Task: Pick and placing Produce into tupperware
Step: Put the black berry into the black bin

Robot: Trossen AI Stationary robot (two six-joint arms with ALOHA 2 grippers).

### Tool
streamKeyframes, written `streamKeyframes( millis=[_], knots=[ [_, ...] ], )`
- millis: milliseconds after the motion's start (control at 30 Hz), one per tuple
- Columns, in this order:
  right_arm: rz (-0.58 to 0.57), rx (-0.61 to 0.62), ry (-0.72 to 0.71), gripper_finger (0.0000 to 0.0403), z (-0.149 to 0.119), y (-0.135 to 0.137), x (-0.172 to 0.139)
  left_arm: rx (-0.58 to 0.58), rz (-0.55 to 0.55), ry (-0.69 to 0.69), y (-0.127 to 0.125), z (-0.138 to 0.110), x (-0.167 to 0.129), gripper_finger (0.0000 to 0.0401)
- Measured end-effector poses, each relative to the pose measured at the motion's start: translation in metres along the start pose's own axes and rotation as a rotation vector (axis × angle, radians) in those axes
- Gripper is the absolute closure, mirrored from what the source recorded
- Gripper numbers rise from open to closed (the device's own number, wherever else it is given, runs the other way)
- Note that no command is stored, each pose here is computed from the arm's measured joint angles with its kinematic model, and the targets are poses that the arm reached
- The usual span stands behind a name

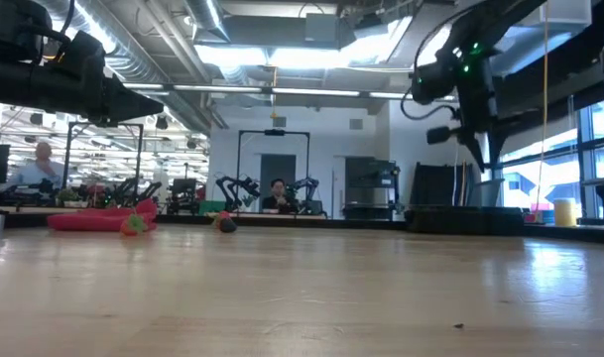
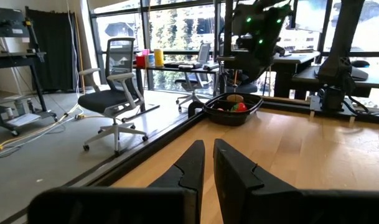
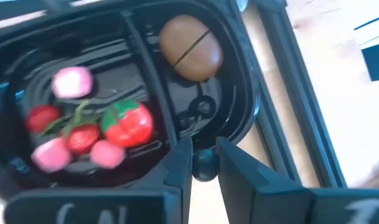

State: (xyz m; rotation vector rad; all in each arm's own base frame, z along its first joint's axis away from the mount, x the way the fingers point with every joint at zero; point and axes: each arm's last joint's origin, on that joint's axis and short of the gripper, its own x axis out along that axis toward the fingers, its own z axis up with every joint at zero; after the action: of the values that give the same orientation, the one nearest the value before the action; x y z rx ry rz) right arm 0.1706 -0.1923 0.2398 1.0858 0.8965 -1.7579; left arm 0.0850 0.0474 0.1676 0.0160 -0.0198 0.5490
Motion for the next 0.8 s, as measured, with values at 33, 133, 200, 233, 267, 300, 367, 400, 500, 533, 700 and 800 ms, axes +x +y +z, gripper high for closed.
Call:
streamKeyframes(
  millis=[33, 133, 200, 233, 267, 300, 367, 400, 500, 533, 700, 800],
  knots=[
    [-0.015, 0.0, 0.007, 0.0337, 0.002, 0.001, 0.004, 0.0, 0.0, 0.0, 0.0, 0.0, 0.0, 0.0374],
    [-0.058, 0.004, 0.027, 0.0337, 0.005, 0.004, 0.016, -0.001, 0.0, 0.0, 0.0, 0.0, 0.0, 0.0374],
    [-0.079, 0.003, 0.04, 0.0337, 0.007, 0.006, 0.022, -0.001, 0.0, 0.0, 0.0, 0.0, 0.0, 0.0374],
    [-0.088, -0.01, 0.046, 0.0337, 0.008, 0.007, 0.025, -0.001, 0.0, 0.0, 0.0, 0.0, 0.0, 0.0374],
    [-0.095, -0.019, 0.052, 0.0337, 0.008, 0.008, 0.028, -0.001, 0.0, 0.0, 0.0, 0.0, 0.0, 0.0374],
    [-0.1, -0.032, 0.057, 0.0337, 0.009, 0.009, 0.031, -0.001, 0.0, 0.0, 0.0, 0.0, 0.0, 0.0374],
    [-0.111, -0.05, 0.064, 0.0337, 0.01, 0.01, 0.035, -0.002, 0.0, 0.0, 0.0, 0.0, 0.0, 0.0374],
    [-0.115, -0.057, 0.068, 0.0337, 0.01, 0.011, 0.037, -0.002, 0.0, 0.0, 0.0, 0.0, 0.0, 0.0374],
    [-0.125, -0.059, 0.074, 0.0337, 0.011, 0.012, 0.041, -0.002, 0.0, 0.0, 0.0, 0.0, 0.0, 0.0374],
    [-0.124, -0.058, 0.073, 0.0337, 0.011, 0.012, 0.041, -0.002, 0.0, 0.0, 0.0, 0.0, 0.0, 0.0374],
    [-0.124, -0.089, 0.076, 0.0329, 0.011, 0.013, 0.042, -0.002, 0.0, 0.0, 0.0, 0.0, 0.0, 0.0374],
    [-0.125, -0.091, 0.076, 0.0314, 0.011, 0.013, 0.042, -0.002, 0.0, 0.0, 0.0, 0.0, 0.0, 0.0374]
  ],
)
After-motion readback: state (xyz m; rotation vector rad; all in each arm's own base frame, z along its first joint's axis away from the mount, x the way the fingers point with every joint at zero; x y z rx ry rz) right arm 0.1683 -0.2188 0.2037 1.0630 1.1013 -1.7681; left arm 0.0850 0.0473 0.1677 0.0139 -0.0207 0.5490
